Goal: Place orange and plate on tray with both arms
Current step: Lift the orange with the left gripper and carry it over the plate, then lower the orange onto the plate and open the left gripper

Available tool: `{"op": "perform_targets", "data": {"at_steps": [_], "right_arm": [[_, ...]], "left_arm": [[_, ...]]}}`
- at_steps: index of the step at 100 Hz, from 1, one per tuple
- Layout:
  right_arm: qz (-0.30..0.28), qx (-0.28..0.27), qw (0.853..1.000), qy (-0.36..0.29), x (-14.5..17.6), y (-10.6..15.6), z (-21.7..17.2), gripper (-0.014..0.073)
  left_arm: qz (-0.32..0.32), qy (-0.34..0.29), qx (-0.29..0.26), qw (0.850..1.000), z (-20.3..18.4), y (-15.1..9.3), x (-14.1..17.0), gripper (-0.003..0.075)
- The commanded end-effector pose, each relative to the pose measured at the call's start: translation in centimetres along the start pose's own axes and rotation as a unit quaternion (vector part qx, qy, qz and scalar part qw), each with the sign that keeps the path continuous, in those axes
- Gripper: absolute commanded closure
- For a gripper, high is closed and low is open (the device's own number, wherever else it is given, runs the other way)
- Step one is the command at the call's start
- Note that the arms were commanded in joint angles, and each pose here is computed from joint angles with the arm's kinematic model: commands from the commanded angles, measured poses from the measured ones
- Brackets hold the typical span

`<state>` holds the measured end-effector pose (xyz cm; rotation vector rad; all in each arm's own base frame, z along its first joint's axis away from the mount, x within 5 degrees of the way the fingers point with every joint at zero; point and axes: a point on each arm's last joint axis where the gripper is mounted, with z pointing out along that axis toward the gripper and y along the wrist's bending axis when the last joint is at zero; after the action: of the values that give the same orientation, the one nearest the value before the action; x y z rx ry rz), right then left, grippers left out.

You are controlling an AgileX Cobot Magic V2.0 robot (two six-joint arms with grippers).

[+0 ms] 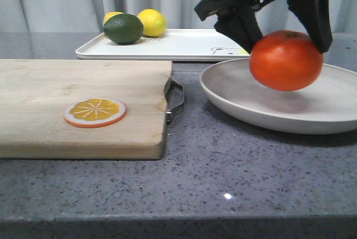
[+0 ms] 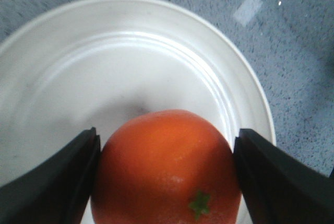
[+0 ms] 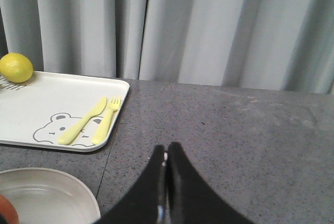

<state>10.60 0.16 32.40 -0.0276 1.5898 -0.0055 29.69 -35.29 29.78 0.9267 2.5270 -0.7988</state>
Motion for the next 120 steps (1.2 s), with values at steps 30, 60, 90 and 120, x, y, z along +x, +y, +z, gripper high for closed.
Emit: {"op": "perform_targets", "data": {"at_steps": [30, 60, 90, 120], "right_arm": [[-0.005, -0.001, 0.999, -0.053, -1.8, 0.0, 0.0, 0.0661], [-0.005, -0.001, 0.999, -0.053, -1.8, 0.0, 0.0, 0.0661], [-0.005, -0.001, 0.999, -0.053, -1.8, 0.0, 0.0, 0.0661], [-0.005, -0.001, 0.999, -0.053, -1.8, 0.0, 0.0, 0.0661]], "left_arm": [[0.044, -0.075, 0.015, 0.996, -2.7, -1.8, -1.5, 0.0245], [0.056, -0.071, -0.003, 0.996, -2.6, -1.5, -1.5, 0.0148], [0.064, -0.073, 0.001, 0.995, -4.3, -1.9, -2.0, 0.0156], [0.086, -0.117, -0.005, 0.989, -9.4, -3.4, -1.8, 0.0439]]}}
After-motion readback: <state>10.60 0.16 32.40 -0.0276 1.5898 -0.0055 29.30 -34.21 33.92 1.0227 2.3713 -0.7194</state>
